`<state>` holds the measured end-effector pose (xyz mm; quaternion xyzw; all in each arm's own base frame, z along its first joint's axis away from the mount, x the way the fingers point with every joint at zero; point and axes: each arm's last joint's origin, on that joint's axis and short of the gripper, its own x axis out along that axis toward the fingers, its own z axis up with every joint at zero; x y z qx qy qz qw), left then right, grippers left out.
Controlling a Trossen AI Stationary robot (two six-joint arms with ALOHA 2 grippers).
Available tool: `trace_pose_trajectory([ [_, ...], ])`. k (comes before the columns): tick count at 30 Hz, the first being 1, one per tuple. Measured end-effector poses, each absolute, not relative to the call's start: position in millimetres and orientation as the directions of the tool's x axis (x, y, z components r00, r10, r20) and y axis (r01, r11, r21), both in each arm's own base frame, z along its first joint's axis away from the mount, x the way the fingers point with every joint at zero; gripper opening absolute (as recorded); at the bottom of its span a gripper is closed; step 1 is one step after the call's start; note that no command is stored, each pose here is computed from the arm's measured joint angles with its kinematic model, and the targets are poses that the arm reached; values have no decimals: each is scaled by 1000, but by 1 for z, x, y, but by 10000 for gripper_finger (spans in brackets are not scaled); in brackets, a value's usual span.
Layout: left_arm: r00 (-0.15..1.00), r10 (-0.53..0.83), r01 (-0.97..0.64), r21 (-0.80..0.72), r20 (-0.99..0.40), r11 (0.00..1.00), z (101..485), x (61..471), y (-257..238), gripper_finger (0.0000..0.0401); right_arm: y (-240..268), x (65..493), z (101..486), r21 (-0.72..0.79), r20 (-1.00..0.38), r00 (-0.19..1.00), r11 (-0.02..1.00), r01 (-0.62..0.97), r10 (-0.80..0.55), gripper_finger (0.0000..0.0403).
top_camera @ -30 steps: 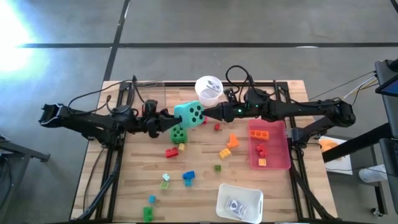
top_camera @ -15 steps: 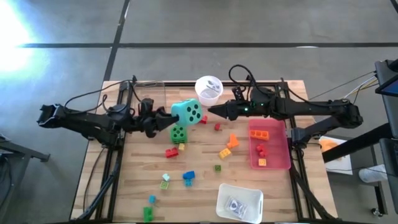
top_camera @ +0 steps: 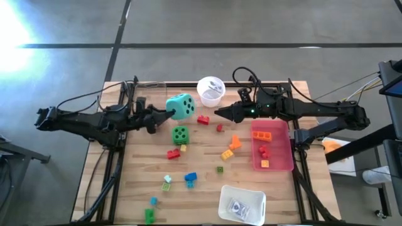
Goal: Pick & Place Toys
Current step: Put the blue dice into the transparent bin
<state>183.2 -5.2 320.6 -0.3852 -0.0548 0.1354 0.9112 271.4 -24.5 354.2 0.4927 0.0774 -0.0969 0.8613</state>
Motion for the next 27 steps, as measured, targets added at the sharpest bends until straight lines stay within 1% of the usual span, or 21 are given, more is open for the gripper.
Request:
trace_pose_trajectory([
  [8,900,418,-379,-693,-122,613,313,161,3,85,-23,271,350,824,-265,960,498,271,-85,362],
  [14,870,458,-449,-677,-182,583,309,150,9,81,-22,271,349,819,-271,959,505,273,-80,362],
  [18,825,499,-537,-648,-267,540,307,144,14,76,-18,271,349,818,-276,959,507,271,-67,362],
  [27,717,575,-680,-575,-393,454,300,134,21,74,-12,270,347,812,-293,955,515,272,-42,362],
])
